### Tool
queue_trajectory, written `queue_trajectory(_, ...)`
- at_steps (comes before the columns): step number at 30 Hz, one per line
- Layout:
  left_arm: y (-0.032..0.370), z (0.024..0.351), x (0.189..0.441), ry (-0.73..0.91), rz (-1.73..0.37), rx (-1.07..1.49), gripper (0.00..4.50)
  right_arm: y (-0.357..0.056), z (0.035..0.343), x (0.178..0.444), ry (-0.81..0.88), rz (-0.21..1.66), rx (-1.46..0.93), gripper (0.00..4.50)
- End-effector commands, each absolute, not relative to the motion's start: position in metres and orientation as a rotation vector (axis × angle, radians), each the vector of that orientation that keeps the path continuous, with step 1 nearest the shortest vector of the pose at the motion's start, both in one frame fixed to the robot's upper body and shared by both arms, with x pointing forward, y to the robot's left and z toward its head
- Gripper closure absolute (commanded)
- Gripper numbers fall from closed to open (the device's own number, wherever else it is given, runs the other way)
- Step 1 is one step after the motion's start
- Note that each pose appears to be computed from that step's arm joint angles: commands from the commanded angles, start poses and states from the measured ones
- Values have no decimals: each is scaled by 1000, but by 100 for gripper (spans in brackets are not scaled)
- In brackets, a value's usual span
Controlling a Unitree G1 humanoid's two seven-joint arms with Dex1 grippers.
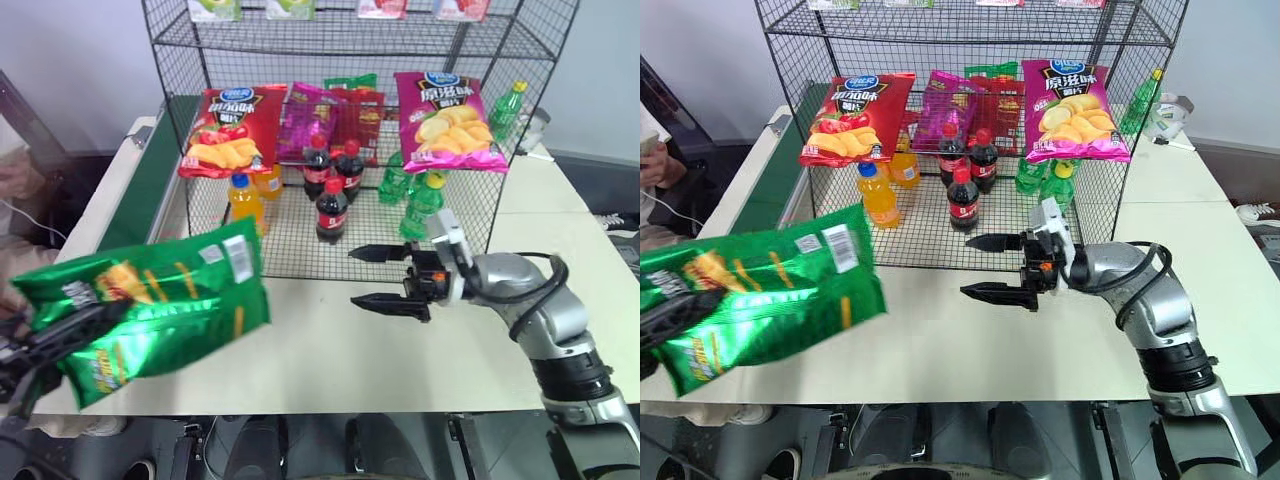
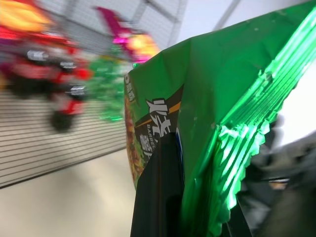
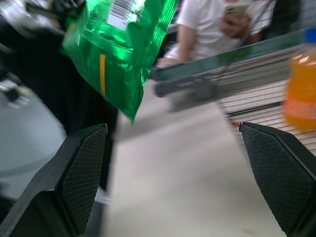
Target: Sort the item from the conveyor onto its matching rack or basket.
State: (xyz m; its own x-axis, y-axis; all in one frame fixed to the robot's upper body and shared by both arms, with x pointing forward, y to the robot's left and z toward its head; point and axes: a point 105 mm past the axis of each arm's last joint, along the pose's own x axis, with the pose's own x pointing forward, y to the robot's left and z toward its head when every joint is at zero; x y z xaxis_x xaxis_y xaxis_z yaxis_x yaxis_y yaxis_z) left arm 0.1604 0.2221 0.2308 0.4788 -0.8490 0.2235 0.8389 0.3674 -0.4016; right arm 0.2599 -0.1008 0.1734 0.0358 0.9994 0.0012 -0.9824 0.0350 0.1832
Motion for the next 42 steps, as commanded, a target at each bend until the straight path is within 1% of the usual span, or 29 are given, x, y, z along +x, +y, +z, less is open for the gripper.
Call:
queue_trajectory(1, 200, 241, 160, 0, -1213, -645, 446, -104, 190, 246, 142, 1590, 250, 0)
queue_trajectory(5, 184, 241, 167, 18, -1308, -741, 446, -102, 201, 242, 158, 1612, 369, 0)
queue_trajectory(9, 167, 236, 173, 41, -1382, -810, 446, -94, 205, 240, 144, 1632, 400, 0)
queue_trajectory(13, 156, 233, 185, 39, -1422, -849, 446, -89, 221, 230, 128, 1715, 473, 0)
queue_trajectory(17, 147, 228, 195, 37, -1439, -858, 446, -83, 220, 223, 160, 1761, 493, 0)
queue_trajectory(22, 144, 218, 201, 55, -1446, -842, 446, -77, 216, 215, 199, 1806, 479, 0)
queue_trajectory(34, 137, 209, 215, 7, -1420, -808, 446, -63, 210, 217, 231, 1809, 502, 0)
queue_trajectory(37, 137, 205, 214, 13, -1415, -801, 450, -61, 209, 218, 242, 1806, 495, 84)
queue_trajectory(38, 137, 204, 214, 12, -1410, -790, 450, -61, 209, 218, 244, 1807, 494, 124)
queue_trajectory(39, 137, 203, 215, 7, -1403, -781, 450, -60, 209, 218, 243, 1807, 495, 172)
queue_trajectory(41, 139, 203, 216, 2, -1396, -776, 450, -60, 210, 219, 242, 1804, 493, 286)
queue_trajectory(42, 140, 202, 216, 0, -1392, -771, 450, -60, 210, 220, 241, 1802, 490, 325)
